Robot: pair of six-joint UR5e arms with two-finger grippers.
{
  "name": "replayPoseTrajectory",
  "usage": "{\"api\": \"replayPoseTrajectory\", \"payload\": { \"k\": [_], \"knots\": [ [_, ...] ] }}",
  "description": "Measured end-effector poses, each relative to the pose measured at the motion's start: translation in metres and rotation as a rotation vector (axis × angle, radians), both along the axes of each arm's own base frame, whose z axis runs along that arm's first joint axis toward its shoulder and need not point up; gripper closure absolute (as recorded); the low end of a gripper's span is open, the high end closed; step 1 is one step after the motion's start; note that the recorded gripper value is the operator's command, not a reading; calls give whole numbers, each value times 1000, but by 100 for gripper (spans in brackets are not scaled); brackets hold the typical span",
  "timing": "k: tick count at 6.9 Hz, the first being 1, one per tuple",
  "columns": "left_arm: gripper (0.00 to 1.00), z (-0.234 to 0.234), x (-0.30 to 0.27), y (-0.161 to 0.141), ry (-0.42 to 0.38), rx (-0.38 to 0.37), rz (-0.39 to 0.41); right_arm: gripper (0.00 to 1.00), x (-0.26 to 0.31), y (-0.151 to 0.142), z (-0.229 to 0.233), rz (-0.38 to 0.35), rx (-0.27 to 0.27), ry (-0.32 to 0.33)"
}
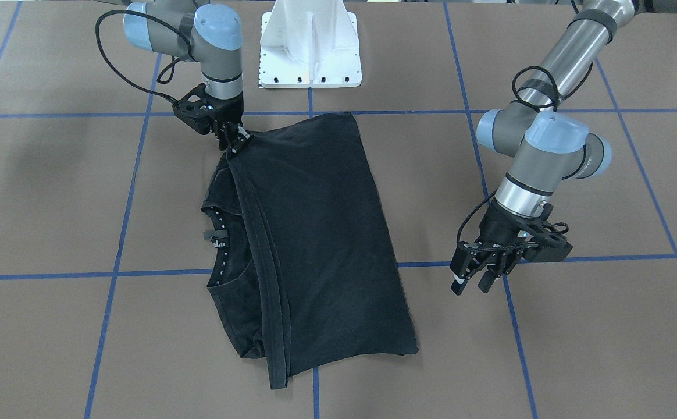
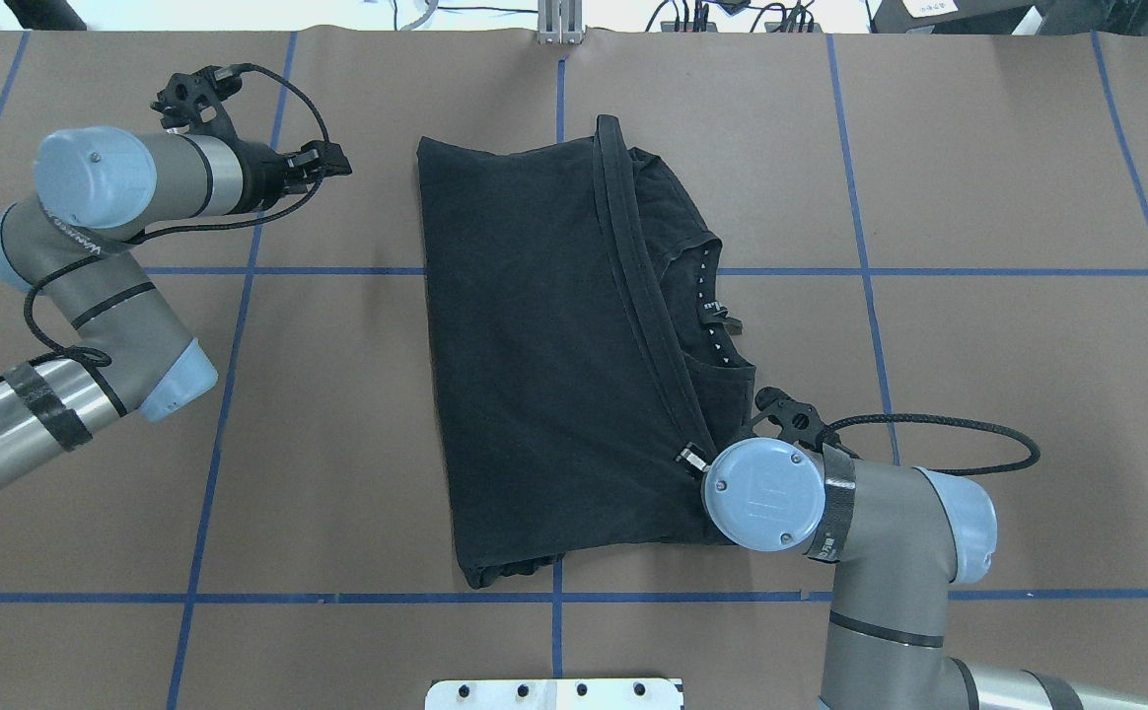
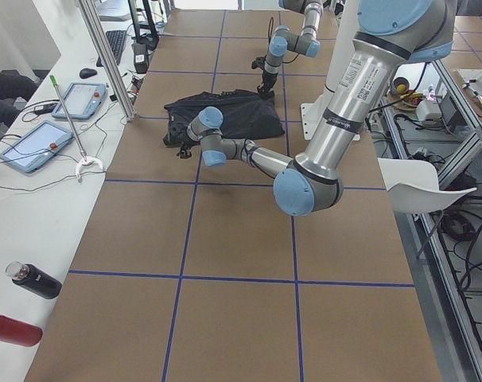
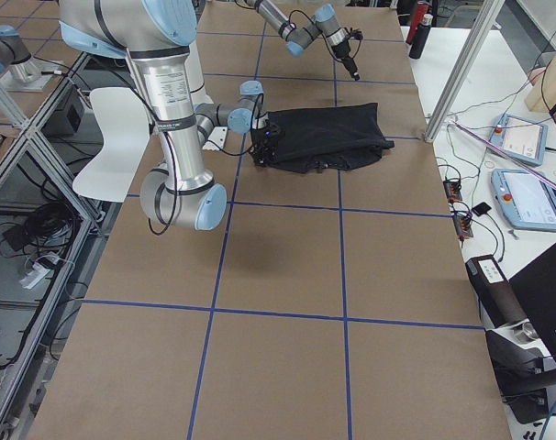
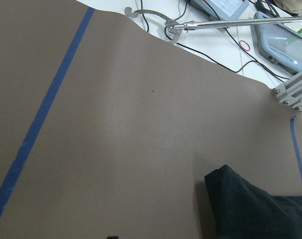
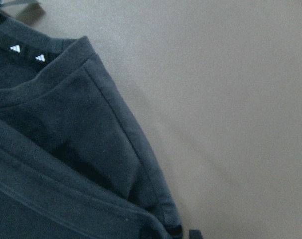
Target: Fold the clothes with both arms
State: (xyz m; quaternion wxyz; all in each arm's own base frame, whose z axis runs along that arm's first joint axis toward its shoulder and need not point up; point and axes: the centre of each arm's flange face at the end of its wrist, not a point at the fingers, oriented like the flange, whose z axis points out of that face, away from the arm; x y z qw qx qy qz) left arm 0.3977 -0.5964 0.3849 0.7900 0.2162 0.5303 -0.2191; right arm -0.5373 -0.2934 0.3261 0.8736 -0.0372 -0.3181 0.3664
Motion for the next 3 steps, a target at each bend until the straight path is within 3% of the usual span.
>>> {"api": "replayPoseTrajectory", "payload": {
  "k": [3],
  "knots": [
    [27, -2, 0, 0, 2, 2, 1, 100, 3, -1, -1, 0, -1, 0]
  ]
}}
